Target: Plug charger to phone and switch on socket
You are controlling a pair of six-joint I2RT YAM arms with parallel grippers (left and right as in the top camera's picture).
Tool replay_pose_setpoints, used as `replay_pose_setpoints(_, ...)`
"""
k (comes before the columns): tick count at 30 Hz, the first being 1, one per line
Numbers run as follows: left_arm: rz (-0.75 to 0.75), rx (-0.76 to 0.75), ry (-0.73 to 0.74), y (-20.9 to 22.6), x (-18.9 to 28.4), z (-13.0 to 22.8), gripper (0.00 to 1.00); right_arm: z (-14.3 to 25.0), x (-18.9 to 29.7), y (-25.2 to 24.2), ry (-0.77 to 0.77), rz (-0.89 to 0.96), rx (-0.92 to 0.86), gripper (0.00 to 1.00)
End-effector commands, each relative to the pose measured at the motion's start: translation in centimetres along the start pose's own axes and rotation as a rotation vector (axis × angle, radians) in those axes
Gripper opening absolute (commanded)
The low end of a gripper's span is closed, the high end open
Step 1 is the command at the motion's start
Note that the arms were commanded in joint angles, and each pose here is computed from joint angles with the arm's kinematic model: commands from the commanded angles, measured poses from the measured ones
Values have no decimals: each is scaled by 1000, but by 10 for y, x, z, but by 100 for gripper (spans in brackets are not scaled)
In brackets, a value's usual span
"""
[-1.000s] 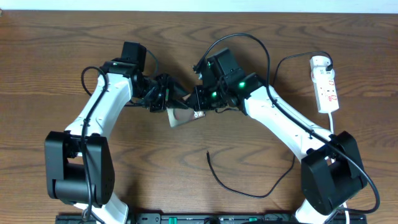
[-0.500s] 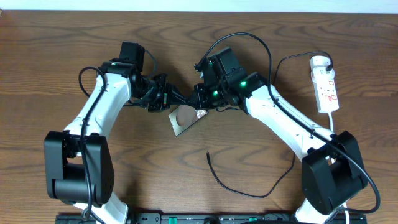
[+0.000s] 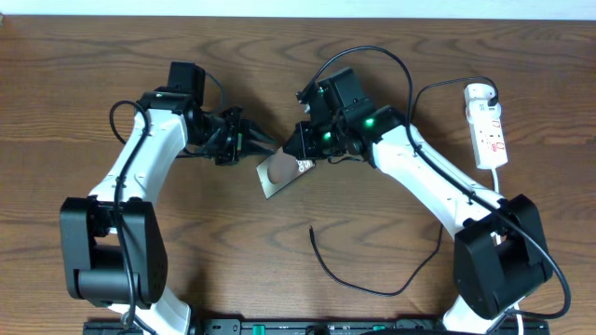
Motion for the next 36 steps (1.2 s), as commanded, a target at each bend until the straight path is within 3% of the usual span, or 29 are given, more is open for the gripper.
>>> replay_pose_setpoints(1, 32, -34, 8, -5, 11, 6, 27, -9, 10, 7, -17, -37, 15, 1)
replay_pose_setpoints(5, 44, -44, 2, -7, 15, 2, 39, -14, 13, 2, -29, -34, 5, 1)
replay_pose_setpoints(11, 65, -99, -11, -9, 24, -6, 66, -26, 22, -9, -57, -29, -23, 1)
replay_pose_setpoints(17, 81, -185, -17, -10, 29, -11, 81, -45, 34, -21, -102, -43, -91, 1)
replay_pose_setpoints(25, 116, -417, -6, -18, 31, -7, 92, -79, 58, -19, -179, -167, -249, 1)
replay_pose_setpoints(30, 210, -703, -6, -41, 34, -1, 93, -99, 73, -19, -217, -244, -397, 1)
replay_pose_setpoints(36, 317, -889, -62, -72, 43, 2, 93, -118, 91, -12, -246, -352, -468, 1)
Point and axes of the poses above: each gripper's point midway between its finger pads, its own x axis back along the fingers, its own y axis along the line the jaws close on, z = x × y, the point moved 1 cm from there along x, back along the fingers, and after that the axes turned 12 degrees about -x, right-handed, at the moved point
